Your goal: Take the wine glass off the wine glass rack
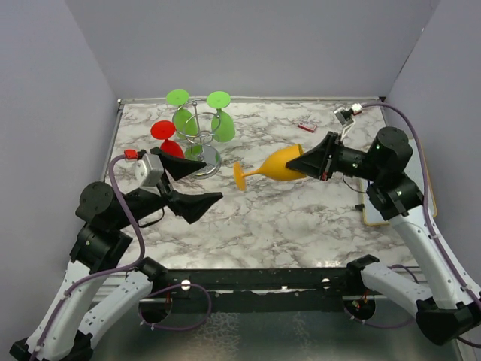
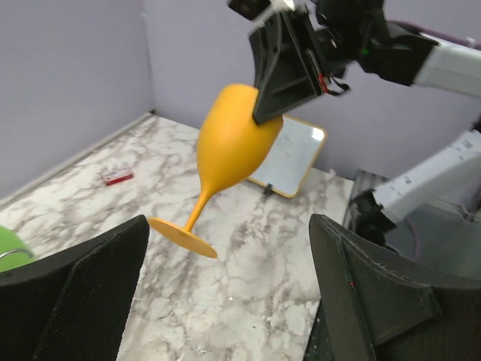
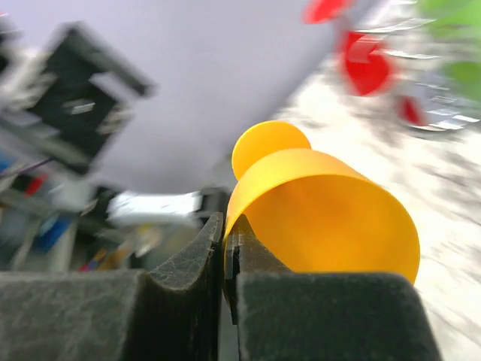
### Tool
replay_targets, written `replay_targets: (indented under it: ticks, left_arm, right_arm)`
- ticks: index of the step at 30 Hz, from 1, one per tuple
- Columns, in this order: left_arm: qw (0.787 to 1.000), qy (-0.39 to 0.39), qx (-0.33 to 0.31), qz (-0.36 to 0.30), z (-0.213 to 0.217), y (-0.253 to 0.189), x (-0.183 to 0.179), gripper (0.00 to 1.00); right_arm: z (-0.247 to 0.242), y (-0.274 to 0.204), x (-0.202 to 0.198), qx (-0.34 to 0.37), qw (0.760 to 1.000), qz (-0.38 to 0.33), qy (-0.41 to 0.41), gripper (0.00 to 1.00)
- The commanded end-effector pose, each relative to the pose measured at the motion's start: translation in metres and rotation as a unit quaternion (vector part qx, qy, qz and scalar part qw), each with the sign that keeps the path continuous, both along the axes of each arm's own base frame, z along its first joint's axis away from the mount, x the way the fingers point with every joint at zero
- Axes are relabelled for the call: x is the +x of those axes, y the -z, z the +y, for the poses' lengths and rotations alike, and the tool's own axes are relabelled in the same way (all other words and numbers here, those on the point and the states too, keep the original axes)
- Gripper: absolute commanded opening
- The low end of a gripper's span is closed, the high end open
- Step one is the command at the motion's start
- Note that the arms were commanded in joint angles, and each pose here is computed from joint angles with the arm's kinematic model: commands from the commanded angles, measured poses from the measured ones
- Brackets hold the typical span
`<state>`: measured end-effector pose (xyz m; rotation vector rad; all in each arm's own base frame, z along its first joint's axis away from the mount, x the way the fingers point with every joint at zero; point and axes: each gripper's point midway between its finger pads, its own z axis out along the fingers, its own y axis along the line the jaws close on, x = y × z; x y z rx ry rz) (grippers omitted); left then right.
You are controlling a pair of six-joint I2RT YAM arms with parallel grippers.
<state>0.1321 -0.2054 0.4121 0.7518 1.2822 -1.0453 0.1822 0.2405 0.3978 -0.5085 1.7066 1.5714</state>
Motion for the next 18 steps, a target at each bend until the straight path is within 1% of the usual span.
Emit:
replay_targets:
  ticks: [1,3,5,10,12,15,18]
  left_arm:
    - [0.990,-0.142,-0.004,0.017,0.032,-0.006,0.033,0.91]
    - [0.987,-0.159,-0.006,0.019,0.037,-0.008,0.035,0.92]
    - [0.987,-0.161,-0.010,0.021,0.038,-0.009,0.035,0.92]
    - [0.986,-0.163,-0.010,0.035,0.036,-0.002,0.039,0.92]
    - [0.985,-0.165,-0.011,0.041,0.036,-0.001,0.041,0.92]
    - [0.985,-0.165,-0.011,0.049,0.034,0.002,0.044,0.93]
    - [0.985,-0.166,-0.012,0.056,0.033,0.005,0.046,0.93]
  right_arm:
    - [-0.078,0.112,0.061,-0.257,0.927,0.025,0.272,0.01]
    - [-0.105,0.117,0.074,-0.284,0.894,0.018,0.347,0.01]
    - [-0.123,0.119,0.082,-0.296,0.868,0.014,0.398,0.01]
    - [-0.150,0.127,0.103,-0.310,0.818,0.035,0.483,0.01]
    - [-0.154,0.132,0.112,-0.323,0.806,0.041,0.494,0.01]
    - [-0.154,0.140,0.127,-0.358,0.795,0.038,0.488,0.01]
    - [-0.147,0.148,0.142,-0.405,0.793,0.032,0.454,0.01]
